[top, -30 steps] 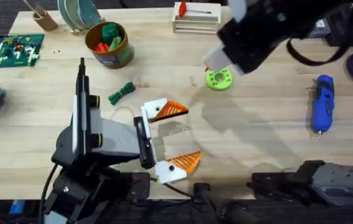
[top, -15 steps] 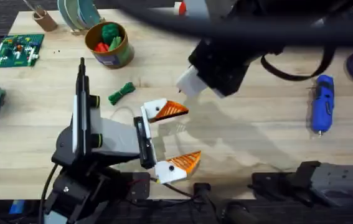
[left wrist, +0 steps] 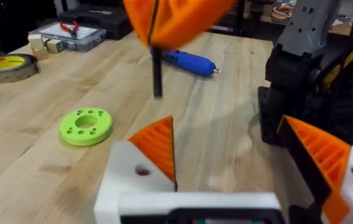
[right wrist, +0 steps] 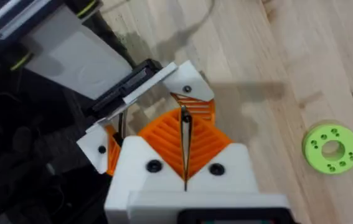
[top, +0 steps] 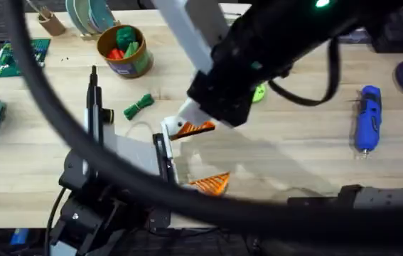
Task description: Pick up the gripper from the table and insert it into the empty holder that is missing its gripper. Then pick up a screw, insert it into the mounting hole, and use the screwdriver to tighten it. Finally, clean up the table by picking up the vegetable and placing it into the bucket.
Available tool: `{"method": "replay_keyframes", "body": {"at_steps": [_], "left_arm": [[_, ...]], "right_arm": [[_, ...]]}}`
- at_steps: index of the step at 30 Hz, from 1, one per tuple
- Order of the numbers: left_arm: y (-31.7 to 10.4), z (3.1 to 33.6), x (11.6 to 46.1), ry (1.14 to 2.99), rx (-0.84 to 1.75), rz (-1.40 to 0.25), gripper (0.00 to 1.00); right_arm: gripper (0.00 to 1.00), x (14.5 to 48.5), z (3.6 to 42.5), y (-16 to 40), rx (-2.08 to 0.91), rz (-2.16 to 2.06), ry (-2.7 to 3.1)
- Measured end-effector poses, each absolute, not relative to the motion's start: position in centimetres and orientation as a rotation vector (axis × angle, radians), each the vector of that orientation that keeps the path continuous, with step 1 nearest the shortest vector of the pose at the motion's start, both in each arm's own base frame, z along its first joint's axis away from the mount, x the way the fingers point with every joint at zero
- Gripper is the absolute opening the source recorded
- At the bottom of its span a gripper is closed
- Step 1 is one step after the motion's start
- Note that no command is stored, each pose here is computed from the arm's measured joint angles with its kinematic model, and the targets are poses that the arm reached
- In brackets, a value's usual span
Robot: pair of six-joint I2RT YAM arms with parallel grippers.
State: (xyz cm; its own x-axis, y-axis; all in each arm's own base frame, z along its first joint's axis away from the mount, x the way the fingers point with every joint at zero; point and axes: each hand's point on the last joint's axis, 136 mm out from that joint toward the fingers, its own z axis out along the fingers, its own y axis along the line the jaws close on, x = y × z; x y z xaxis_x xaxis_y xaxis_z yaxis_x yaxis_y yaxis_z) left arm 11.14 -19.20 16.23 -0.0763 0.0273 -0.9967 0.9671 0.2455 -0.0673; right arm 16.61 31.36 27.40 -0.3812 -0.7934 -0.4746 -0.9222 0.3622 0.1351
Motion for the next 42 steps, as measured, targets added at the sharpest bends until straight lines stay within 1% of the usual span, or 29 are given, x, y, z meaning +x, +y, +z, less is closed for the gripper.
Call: {"method": "replay_keyframes", "body": {"at_steps": [5, 26, 36, 42], "left_arm": [[-19.2, 16.2, 11.1, 1.395, 1.015, -1.058, 0.993], [-19.2, 16.2, 11.1, 1.395, 1.015, -1.058, 0.993], [-19.2, 16.2, 11.1, 1.395, 1.015, -1.058, 0.993], [-19.2, 16.2, 11.1, 1.395, 1.015, -1.058, 0.992]], "right_arm": [[0.006, 16.4, 26.7, 31.9, -1.535, 0.544, 2.313], [0.006, 16.5, 26.7, 32.0, -1.538, 0.545, 2.306], [0.006, 16.1, 24.5, 33.1, -1.604, 0.484, 2.332], [0.006, 16.0, 24.3, 33.3, -1.616, 0.441, 2.318]]}}
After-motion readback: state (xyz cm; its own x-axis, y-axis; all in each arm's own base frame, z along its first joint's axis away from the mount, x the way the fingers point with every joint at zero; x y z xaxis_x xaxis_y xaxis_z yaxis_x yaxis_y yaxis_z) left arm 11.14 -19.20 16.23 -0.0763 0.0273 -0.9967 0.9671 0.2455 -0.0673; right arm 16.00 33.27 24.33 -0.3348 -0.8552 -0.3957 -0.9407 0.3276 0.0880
